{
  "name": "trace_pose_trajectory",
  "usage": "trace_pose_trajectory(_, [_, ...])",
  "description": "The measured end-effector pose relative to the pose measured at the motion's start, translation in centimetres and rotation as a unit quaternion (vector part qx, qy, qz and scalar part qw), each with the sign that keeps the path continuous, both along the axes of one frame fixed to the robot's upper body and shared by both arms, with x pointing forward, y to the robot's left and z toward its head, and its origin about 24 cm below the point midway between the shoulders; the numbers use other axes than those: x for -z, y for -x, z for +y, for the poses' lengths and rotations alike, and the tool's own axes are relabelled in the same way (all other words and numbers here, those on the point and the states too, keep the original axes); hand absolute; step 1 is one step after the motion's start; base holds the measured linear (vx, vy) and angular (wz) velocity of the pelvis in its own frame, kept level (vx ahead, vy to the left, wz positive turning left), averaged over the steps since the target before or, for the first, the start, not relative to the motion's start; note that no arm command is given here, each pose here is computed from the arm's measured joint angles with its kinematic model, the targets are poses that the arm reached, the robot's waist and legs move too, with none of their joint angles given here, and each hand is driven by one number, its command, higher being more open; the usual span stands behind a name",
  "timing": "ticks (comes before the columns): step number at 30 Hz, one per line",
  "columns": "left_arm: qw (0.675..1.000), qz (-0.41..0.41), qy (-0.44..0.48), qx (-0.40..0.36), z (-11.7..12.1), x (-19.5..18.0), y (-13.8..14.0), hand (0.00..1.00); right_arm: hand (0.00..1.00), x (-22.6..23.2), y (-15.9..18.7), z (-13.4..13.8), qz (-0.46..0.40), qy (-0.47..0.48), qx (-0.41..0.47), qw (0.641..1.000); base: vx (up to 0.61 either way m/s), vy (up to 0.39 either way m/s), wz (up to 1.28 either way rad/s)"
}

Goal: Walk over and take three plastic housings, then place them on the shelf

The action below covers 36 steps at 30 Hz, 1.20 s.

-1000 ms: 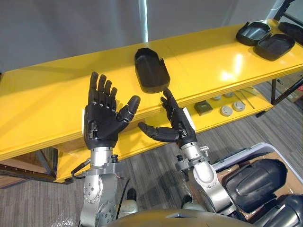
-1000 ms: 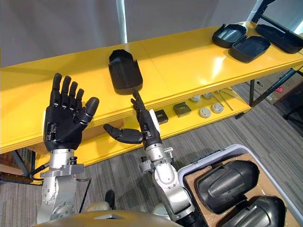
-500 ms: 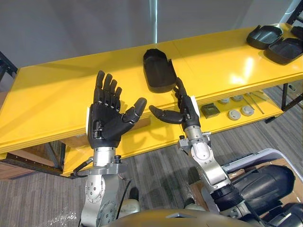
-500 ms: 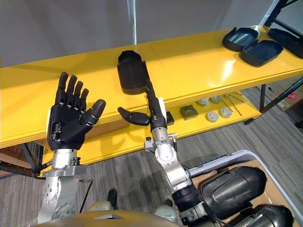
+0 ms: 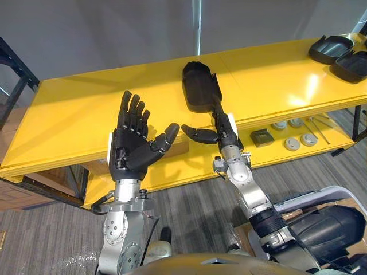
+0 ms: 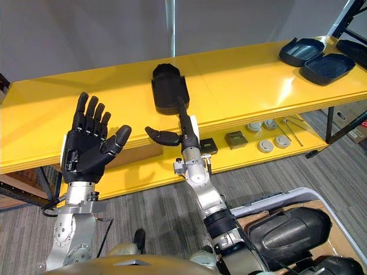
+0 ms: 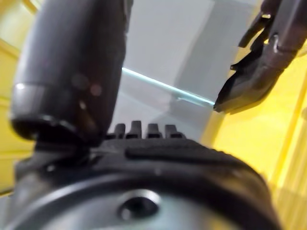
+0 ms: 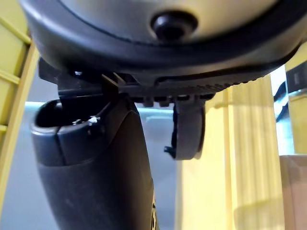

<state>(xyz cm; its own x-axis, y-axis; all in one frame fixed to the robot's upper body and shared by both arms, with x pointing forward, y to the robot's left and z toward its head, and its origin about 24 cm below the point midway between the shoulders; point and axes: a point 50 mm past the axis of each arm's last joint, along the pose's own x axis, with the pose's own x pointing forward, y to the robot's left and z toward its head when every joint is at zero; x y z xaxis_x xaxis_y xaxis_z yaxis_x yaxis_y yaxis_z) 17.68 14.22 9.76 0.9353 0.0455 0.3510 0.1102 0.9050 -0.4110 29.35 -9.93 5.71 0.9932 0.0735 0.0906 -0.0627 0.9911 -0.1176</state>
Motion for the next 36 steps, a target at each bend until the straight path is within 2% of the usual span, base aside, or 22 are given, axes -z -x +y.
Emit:
trace_pose_trajectory(25, [1.0,-0.004,-0.004,-0.006,0.5,-0.1,-0.1,1.0,1.0,-2.1,-4.6,-1.1,0.001,0.031,0.046,0.998,-0.01,-0.005,0.02])
trace_pose_trajectory(30, [1.0,-0.007,-0.006,-0.002,0.4,-0.1,-0.1,1.0,1.0,-2.3,-4.4,-1.1,-0.006,0.026,0.051,0.998,0.0,0.0,0.0])
trace_pose_trajectory(36, [1.0,-0.011,-0.009,-0.004,0.6,-0.2,-0.1,1.0,1.0,-4.4,-0.1,-0.8,-0.082,-0.023,0.002,0.996,0.01,-0.001,-0.14])
